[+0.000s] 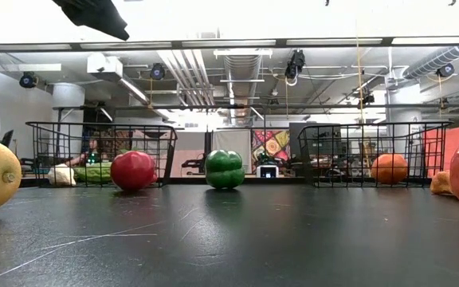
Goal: Sort produce into baskets
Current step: Put the bottom tomato into the right wire basket
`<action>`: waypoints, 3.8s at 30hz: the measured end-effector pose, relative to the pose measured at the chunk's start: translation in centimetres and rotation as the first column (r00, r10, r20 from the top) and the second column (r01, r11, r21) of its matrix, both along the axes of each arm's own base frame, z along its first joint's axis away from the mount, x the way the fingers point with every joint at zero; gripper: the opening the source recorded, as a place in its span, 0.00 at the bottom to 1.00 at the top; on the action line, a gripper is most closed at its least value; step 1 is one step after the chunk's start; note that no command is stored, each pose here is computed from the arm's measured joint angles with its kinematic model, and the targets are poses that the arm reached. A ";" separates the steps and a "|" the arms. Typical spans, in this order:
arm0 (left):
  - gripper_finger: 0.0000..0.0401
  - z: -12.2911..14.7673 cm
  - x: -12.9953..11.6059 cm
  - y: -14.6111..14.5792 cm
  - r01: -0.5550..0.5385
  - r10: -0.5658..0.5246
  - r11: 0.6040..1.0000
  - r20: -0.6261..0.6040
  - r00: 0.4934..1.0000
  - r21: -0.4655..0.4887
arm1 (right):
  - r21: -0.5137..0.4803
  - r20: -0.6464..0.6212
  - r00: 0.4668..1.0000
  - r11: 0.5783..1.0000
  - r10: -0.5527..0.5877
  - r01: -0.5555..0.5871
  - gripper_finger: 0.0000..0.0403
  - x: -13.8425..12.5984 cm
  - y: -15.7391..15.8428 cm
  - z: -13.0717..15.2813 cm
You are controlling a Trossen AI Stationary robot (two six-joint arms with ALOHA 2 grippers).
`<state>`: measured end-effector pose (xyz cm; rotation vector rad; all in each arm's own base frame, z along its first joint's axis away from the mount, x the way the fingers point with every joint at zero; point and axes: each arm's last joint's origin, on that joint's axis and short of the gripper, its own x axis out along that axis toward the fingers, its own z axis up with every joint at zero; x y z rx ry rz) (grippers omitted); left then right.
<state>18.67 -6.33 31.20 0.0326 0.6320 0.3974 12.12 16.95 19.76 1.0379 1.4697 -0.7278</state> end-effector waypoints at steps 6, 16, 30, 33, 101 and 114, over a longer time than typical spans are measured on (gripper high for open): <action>0.59 -0.3 0.0 0.0 -0.001 0.001 1.000 -0.003 1.000 0.002 | -0.015 0.044 0.999 1.000 -0.014 0.015 0.91 0.1 -0.1 -0.8; 0.59 -1.4 0.2 -0.1 0.000 0.000 1.000 -0.003 1.000 0.001 | 0.017 0.064 0.997 0.999 -0.034 0.033 0.91 -0.1 -0.4 -2.7; 0.59 -1.4 0.3 -0.1 -0.004 0.004 1.000 0.012 1.000 -0.001 | 0.021 0.066 0.997 0.999 -0.034 0.032 0.78 -0.1 -0.3 -2.6; 0.59 -1.4 0.3 -0.1 -0.004 0.004 1.000 0.013 1.000 -0.001 | 0.031 0.072 0.997 0.999 -0.033 0.031 0.79 0.0 -0.3 -2.3; 0.59 -3.3 0.8 -2.0 0.023 0.007 0.987 0.191 0.982 -0.159 | -0.368 0.049 0.997 0.927 -0.055 0.069 0.81 8.2 -39.7 3.0; 0.59 -3.2 0.9 -2.0 0.025 0.009 0.986 0.203 0.979 -0.165 | -0.390 0.073 0.995 0.916 -0.074 0.097 0.81 7.7 -40.2 1.1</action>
